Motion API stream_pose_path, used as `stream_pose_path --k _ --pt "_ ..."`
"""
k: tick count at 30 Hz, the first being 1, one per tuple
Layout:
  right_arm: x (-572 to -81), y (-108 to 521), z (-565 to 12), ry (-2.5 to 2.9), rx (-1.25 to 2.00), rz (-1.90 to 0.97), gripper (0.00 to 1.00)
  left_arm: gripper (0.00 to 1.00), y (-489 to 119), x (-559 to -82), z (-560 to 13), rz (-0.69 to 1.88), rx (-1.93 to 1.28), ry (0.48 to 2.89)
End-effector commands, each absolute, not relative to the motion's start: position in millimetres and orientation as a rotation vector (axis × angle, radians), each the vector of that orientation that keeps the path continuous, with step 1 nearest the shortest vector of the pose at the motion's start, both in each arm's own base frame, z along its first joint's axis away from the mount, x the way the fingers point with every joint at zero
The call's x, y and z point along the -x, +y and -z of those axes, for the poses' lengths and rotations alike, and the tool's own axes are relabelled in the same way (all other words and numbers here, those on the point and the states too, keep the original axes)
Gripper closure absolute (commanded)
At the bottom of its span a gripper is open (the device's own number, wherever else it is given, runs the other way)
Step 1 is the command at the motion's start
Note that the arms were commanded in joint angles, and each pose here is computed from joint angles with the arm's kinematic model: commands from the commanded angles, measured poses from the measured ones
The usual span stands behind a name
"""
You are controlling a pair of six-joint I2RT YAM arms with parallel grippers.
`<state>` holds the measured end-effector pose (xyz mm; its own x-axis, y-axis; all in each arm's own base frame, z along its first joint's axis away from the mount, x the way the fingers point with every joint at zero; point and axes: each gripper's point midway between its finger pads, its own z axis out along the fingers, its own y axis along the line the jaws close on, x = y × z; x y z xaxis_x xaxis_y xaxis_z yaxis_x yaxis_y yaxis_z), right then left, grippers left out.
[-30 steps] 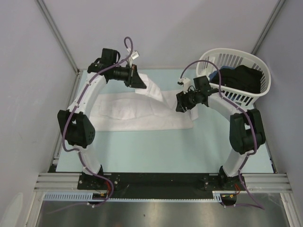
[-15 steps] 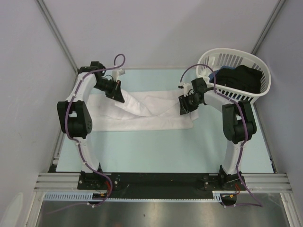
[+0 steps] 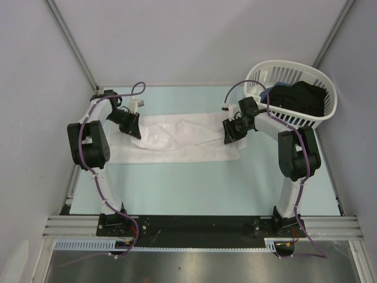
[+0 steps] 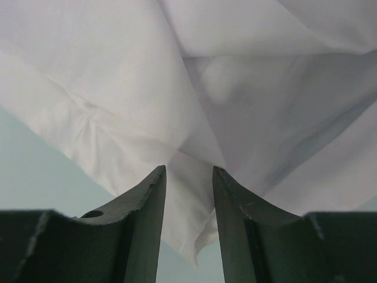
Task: Fold and stack the long sleeve shirts
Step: Fold the shirt
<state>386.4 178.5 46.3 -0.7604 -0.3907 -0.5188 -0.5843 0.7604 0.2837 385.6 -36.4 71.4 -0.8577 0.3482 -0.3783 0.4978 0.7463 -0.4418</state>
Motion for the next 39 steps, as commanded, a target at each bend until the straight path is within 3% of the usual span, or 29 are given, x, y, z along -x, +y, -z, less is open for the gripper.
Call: stream_pose_path --k 1,3,4,6,7,9,10,12,16,21,24,26,31,39 --pt "-380.0 183.7 -85.2 2.457 0.711 -0.663 0.58 0.82 -17.0 -399.2 -61.8 0.680 -0.650 2.653" --pt "-376.6 186.1 -93.6 2.440 0.710 -0.678 0.58 0.70 -11.2 -401.0 -59.3 0.645 -0.635 2.651" --pt "-374.4 186.6 -96.4 2.436 0.710 -0.685 0.58 0.59 -7.7 -401.4 -59.7 0.632 -0.628 2.652" --pt "-369.6 187.2 -104.4 2.413 0.717 -0.697 0.58 0.50 -1.1 -400.5 -62.1 0.624 -0.616 2.646" --pt "-367.9 187.6 -107.2 2.398 0.731 -0.702 0.58 0.39 0.4 -401.4 -71.5 0.613 -0.618 2.620" --pt "-366.0 187.7 -118.5 2.355 0.747 -0.698 0.57 0.26 9.1 -401.5 -84.3 0.593 -0.619 2.577" --pt "-365.8 188.0 -121.4 2.337 0.757 -0.693 0.57 0.10 12.1 -402.9 -104.2 0.573 -0.644 2.509" --pt "-367.7 189.4 -131.5 2.285 0.767 -0.689 0.57 0.01 12.5 -400.2 -121.0 0.527 -0.709 2.445" --pt "-377.6 203.8 -128.1 2.233 0.795 -0.672 0.56 0.01 11.6 -410.9 -192.3 0.246 -0.822 2.175" --pt "-401.7 225.7 -110.6 2.228 0.821 -0.642 0.59 0.01 -4.3 -407.8 -213.8 0.271 -0.709 2.057" --pt "-414.5 232.2 -95.8 2.240 0.827 -0.605 0.61 0.04 -16.2 -400.3 -187.4 0.338 -0.875 2.107" --pt "-424.2 233.3 -88.5 2.253 0.819 -0.583 0.62 0.14 -29.0 -397.1 -166.3 0.326 -0.961 2.199" --pt "-434.1 232.6 -89.5 2.259 0.818 -0.570 0.61 0.28 -23.8 -411.0 -110.7 0.327 -0.848 2.399" --pt "-455.8 229.8 -129.2 2.157 0.791 -0.681 0.50 0.27 -5.7 -433.1 -80.0 0.255 -0.859 2.503"
